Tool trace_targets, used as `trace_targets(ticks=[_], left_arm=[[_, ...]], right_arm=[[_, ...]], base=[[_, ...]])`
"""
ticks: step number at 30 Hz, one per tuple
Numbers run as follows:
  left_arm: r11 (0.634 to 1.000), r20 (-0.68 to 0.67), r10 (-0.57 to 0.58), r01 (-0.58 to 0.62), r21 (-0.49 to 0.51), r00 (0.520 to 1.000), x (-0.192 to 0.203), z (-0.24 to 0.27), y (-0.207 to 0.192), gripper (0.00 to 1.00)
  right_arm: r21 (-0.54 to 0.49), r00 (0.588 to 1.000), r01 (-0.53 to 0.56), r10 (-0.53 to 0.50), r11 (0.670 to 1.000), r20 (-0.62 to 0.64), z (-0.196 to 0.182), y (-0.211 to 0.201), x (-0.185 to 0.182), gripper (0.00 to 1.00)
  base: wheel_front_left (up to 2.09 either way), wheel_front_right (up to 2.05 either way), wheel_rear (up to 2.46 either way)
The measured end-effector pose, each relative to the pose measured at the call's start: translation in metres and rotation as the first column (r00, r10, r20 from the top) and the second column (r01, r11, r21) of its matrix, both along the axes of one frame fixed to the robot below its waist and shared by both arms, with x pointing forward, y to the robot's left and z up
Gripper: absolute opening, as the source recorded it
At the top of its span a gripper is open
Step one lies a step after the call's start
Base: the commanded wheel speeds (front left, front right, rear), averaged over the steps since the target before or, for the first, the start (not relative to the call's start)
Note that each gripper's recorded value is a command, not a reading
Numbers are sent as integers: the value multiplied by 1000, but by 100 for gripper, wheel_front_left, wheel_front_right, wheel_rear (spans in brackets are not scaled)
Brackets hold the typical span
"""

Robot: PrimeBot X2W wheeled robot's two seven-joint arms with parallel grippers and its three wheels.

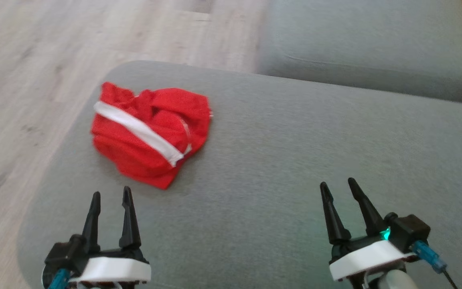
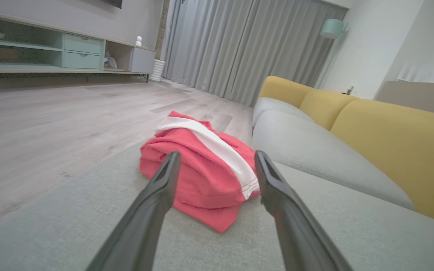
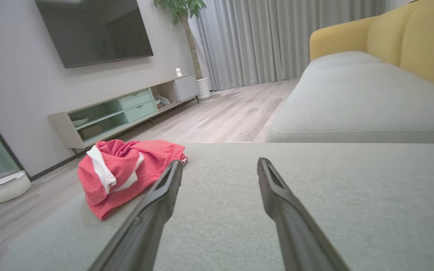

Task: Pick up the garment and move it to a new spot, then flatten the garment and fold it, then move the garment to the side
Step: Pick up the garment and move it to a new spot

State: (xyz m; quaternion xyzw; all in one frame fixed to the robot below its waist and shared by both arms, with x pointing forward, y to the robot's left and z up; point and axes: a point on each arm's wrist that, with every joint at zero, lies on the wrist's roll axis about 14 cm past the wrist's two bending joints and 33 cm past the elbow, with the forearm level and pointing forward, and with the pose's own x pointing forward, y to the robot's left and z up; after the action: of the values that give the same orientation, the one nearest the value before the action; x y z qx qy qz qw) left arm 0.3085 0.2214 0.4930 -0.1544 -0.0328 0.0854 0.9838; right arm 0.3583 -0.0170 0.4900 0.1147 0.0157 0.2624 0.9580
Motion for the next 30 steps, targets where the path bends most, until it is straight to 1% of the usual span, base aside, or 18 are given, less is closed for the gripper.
trace_targets(ticks=[5,9,14,19,22,24,27,30], left_arm=[[996,-14,83,-83,8,996,-26,-6,21,100],[989,-26,145,-145,6,989,-45,-11,35,100],[983,-21,181,-181,1,983,-56,-11,44,100],[984,-30,180,-180,4,983,-56,-13,43,100],[988,-41,156,-155,23,987,-50,-15,39,100],[992,-46,126,-125,37,991,-39,-15,36,100],[995,-55,68,-63,80,996,-9,-8,33,100],[991,-99,3,10,132,995,30,0,33,100]], right_arm=[[16,994,-112,112,994,13,7,36,-7,100],[24,984,-179,178,984,17,10,57,-14,100],[27,972,-235,235,972,18,12,73,-22,100],[29,971,-241,241,970,11,10,75,-23,100],[33,973,-230,230,973,0,7,72,-21,100],[36,975,-222,223,974,-11,3,69,-18,100],[33,977,-209,211,977,-34,-6,65,-14,100],[30,979,-192,194,981,-61,-17,60,-9,100]], base=[[0,0,0],[0,0,0],[0,0,0],[0,0,0],[0,0,0],[0,0,0],[0,0,0],[0,0,0]])
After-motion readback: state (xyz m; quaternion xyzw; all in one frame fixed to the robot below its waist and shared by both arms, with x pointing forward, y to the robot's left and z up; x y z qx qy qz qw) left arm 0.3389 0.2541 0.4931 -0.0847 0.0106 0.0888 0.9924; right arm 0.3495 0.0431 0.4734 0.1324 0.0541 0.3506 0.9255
